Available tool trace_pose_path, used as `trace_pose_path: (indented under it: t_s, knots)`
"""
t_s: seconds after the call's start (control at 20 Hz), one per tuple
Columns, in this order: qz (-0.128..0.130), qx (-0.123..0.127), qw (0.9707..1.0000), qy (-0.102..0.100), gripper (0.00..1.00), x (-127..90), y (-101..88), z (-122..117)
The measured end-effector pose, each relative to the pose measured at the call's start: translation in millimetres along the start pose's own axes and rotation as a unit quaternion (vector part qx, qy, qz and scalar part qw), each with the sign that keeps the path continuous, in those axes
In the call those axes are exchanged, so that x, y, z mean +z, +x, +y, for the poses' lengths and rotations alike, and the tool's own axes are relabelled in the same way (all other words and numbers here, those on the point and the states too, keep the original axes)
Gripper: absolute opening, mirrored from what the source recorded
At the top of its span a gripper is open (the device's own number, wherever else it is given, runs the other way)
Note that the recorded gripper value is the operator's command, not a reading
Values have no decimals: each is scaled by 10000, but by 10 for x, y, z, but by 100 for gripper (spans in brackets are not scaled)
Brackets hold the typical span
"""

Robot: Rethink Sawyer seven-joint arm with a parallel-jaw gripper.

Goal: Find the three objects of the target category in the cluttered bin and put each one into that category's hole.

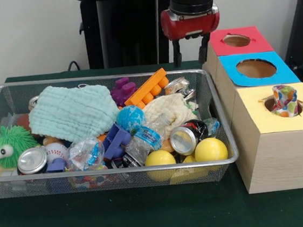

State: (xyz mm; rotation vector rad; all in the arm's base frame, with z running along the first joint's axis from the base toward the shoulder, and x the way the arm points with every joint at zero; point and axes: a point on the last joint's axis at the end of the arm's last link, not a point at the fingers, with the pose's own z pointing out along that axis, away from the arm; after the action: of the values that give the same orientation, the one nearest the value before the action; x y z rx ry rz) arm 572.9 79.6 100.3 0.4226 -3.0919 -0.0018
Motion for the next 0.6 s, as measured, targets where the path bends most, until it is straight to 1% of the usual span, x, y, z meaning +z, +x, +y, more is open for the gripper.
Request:
trace_pose_path:
  t_s: [0.1,0.15,0.6]
  knots:
    - [3,60,10000,2,100,38,11,-48]
    - [25,144,9999,9,100,77,22,-112]
    - [100,377,9992,48,100,195,21,-309]
